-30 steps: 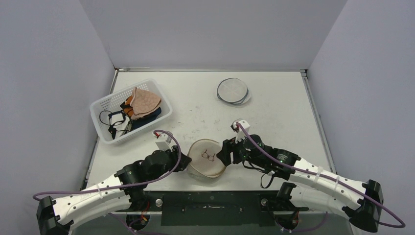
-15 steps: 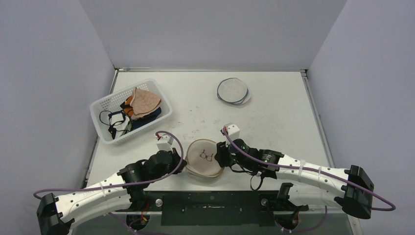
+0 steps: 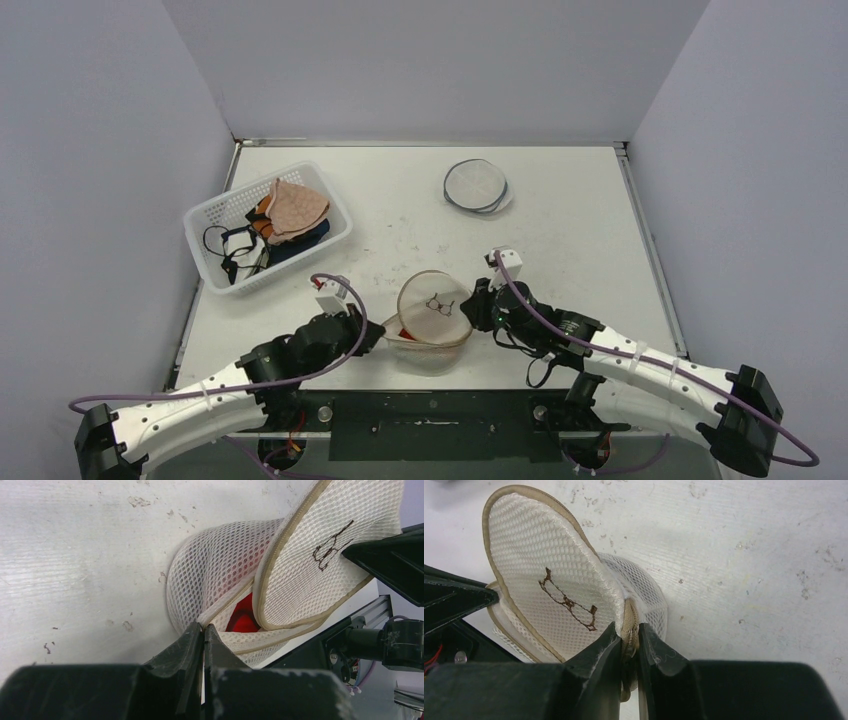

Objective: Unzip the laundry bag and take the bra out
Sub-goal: Open the laundry bag at the center of the board.

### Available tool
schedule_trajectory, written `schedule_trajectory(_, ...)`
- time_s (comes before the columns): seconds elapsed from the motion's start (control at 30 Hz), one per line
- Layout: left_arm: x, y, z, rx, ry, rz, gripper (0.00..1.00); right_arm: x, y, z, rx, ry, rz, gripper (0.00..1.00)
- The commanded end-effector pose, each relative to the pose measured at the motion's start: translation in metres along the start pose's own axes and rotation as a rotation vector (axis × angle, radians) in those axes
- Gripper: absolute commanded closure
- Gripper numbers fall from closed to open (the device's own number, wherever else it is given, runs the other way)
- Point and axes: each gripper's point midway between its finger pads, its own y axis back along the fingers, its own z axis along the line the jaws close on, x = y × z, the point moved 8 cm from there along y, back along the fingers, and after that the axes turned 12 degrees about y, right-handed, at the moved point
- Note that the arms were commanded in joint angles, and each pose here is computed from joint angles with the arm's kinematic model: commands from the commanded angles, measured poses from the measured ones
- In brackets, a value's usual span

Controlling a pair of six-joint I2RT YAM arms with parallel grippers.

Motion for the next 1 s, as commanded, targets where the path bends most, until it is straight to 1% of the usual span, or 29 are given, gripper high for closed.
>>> schedule_trajectory(0.0,0.001,-0.009,-0.006,0.132,0.045,-0.046,1.0,-0.002,0.003,-0.008,0.013,-0.078,-0.07,0.85)
schedule_trajectory(0.03,0.002,-0.01,-0.009,0.171,0.056,-0.051,1.0,-0.002,0.005,-0.009,0.013,-0.078,-0.074,0.8)
schedule_trajectory(0.17,0.002,-0.012,-0.016,0.271,0.083,-0.069,1.0,-0.014,0.017,-0.009,0.012,-0.067,-0.114,0.48)
schedule_trajectory(0.23,0.001,-0.012,-0.02,0.304,0.091,-0.079,1.0,-0.024,0.027,-0.007,0.021,-0.056,-0.135,0.38)
schedule_trajectory(0.27,0.0,-0.012,-0.022,0.319,0.093,-0.083,1.0,-0.03,0.032,-0.006,0.028,-0.05,-0.146,0.36)
schedule_trajectory(0.4,-0.001,-0.013,-0.03,0.373,0.097,-0.089,1.0,-0.051,0.052,0.007,0.014,-0.026,-0.194,0.33)
schedule_trajectory(0.57,0.0,-0.016,-0.04,0.435,0.096,-0.088,1.0,-0.056,0.049,0.047,-0.068,0.019,-0.158,0.36)
schedule_trajectory(0.67,0.0,-0.018,-0.043,0.437,0.09,-0.08,1.0,-0.051,0.032,0.07,-0.085,0.053,-0.118,0.36)
schedule_trajectory(0.8,0.004,-0.021,-0.04,0.403,0.083,-0.058,1.0,-0.04,0.006,0.088,-0.09,0.053,-0.058,0.36)
schedule_trajectory(0.97,0.012,-0.021,-0.02,0.315,0.109,-0.037,1.0,-0.028,-0.022,0.099,-0.084,0.02,-0.037,0.37)
